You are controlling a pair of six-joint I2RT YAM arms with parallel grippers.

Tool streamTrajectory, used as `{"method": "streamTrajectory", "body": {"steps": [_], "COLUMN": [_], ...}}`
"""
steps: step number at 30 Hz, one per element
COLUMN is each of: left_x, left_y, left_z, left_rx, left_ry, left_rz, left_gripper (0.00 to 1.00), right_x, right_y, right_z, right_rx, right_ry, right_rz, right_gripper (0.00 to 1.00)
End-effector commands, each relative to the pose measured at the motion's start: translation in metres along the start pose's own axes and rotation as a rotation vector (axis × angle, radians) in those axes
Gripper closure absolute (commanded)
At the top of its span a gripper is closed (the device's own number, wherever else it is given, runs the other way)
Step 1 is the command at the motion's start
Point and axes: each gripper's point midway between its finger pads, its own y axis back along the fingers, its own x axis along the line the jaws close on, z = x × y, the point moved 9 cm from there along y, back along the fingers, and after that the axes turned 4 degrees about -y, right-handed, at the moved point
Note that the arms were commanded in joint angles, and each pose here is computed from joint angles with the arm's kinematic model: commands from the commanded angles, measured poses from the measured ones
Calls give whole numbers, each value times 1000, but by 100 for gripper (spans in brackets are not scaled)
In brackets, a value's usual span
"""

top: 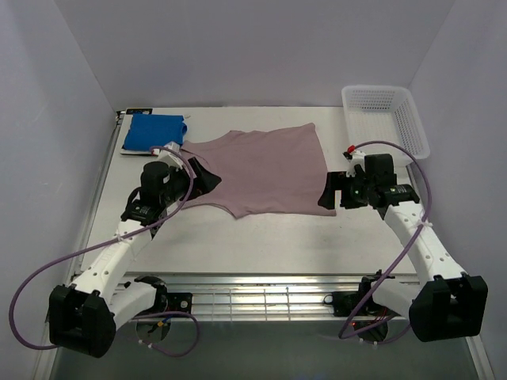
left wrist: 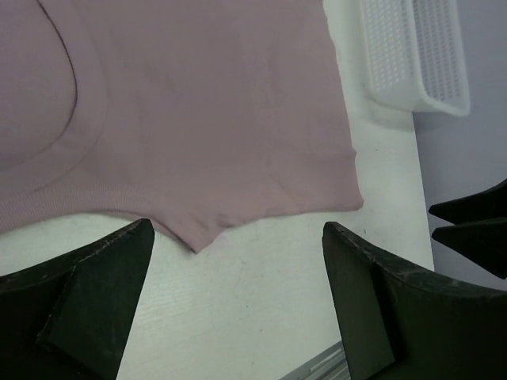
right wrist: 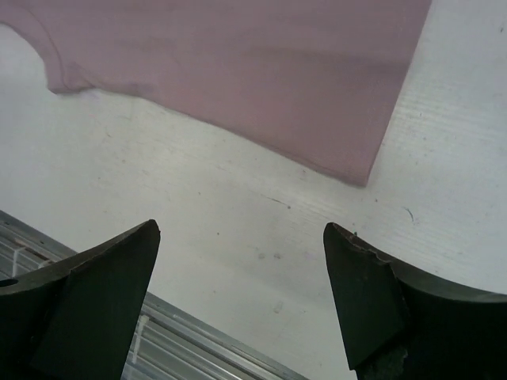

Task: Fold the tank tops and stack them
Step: Flatten the tank top out

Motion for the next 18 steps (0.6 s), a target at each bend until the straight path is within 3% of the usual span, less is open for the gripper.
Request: {"method": "streamTrajectory", "body": {"steps": [1,6,8,10,13,18], "left_x": [-2,9,16,29,45,69], "left_y": [-7,-43,-64,-86,-111,-127], "left_z": [17,24,27,21,14,-4], "left_rx": [-43,34,65,120,171,238], "left_ry": [5,40,60,72,78,108], "left_rz": [65,166,214,256,309,378], "left_gripper": [2,2,2,2,2,2], "right_x": [19,24,23,19,19,-2], "right_y": [19,7,-9,-30,-62,-102], "right_z": [31,53,61,68,74,69], "right_rx": [-144,-207,-192,-153,-107,-9], "right_ry": [32,30,20,22,14,-22], "right_rz": [96,158,105,13,8,-96], "right_gripper": [10,10,10,10,10,10]}}
